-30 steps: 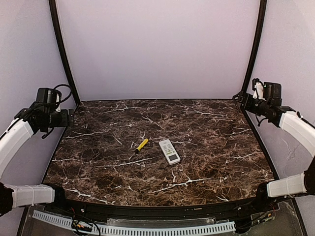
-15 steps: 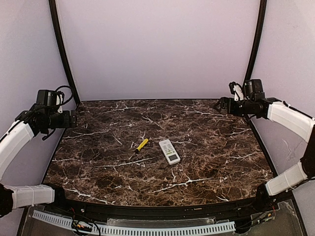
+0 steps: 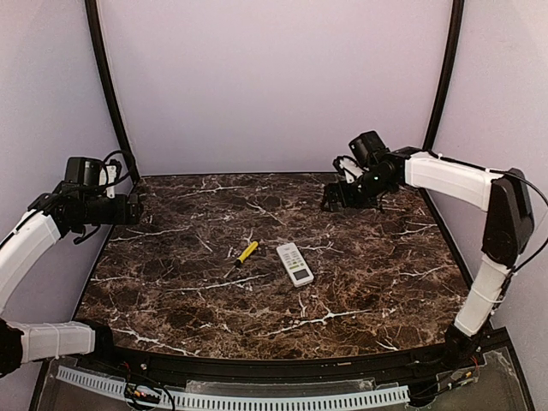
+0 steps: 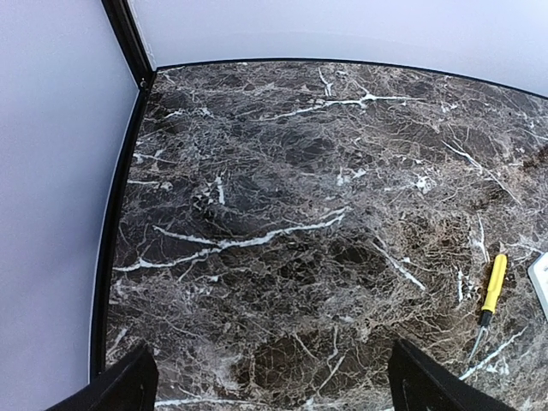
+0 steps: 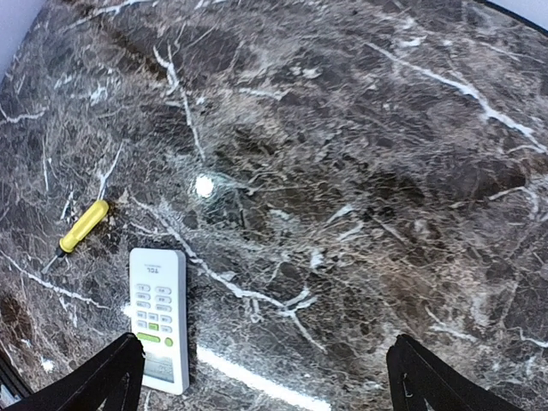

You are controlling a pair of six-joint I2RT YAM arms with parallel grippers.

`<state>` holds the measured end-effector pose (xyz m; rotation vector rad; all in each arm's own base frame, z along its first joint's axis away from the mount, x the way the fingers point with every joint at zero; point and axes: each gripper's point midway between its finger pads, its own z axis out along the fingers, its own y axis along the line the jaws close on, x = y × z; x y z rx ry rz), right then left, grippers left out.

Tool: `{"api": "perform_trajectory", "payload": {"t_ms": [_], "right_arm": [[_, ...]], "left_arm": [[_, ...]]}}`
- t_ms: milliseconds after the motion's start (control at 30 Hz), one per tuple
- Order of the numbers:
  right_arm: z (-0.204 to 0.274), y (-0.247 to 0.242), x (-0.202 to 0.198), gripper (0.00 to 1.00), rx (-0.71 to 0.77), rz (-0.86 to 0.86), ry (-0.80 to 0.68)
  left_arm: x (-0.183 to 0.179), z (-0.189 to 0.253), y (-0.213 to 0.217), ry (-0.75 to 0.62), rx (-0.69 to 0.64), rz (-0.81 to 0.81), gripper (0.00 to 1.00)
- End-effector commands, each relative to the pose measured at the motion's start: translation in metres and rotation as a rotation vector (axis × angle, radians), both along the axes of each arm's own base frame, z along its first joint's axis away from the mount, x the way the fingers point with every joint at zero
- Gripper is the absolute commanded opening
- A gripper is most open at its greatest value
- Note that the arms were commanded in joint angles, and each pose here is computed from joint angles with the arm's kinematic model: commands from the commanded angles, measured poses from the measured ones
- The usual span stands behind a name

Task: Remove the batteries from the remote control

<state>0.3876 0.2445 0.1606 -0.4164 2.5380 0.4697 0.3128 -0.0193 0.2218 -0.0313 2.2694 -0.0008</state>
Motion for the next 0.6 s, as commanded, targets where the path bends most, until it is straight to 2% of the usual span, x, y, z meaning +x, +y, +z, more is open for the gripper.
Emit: {"api": "perform_trajectory", "payload": {"t_ms": [0,300,567], "right_arm": [[-0.016,0.033,-0.018,0.99,-0.099,0.081,0.083],[-0.055,0.104,-0.035,0.99,-0.160,0.183,0.189],[-0.088,0.129,-0.044,0.99,-0.241,0.200,0.247]], "left_arm": [[-0.001,-0.005,-0.005,0.010,-0.010,-0.030,0.94],[0.000,-0.005,-0.008,0.011,-0.022,-0.045,0.93],[-0.001,-0.004,-0.008,0.007,-0.020,-0.042,0.92]]}}
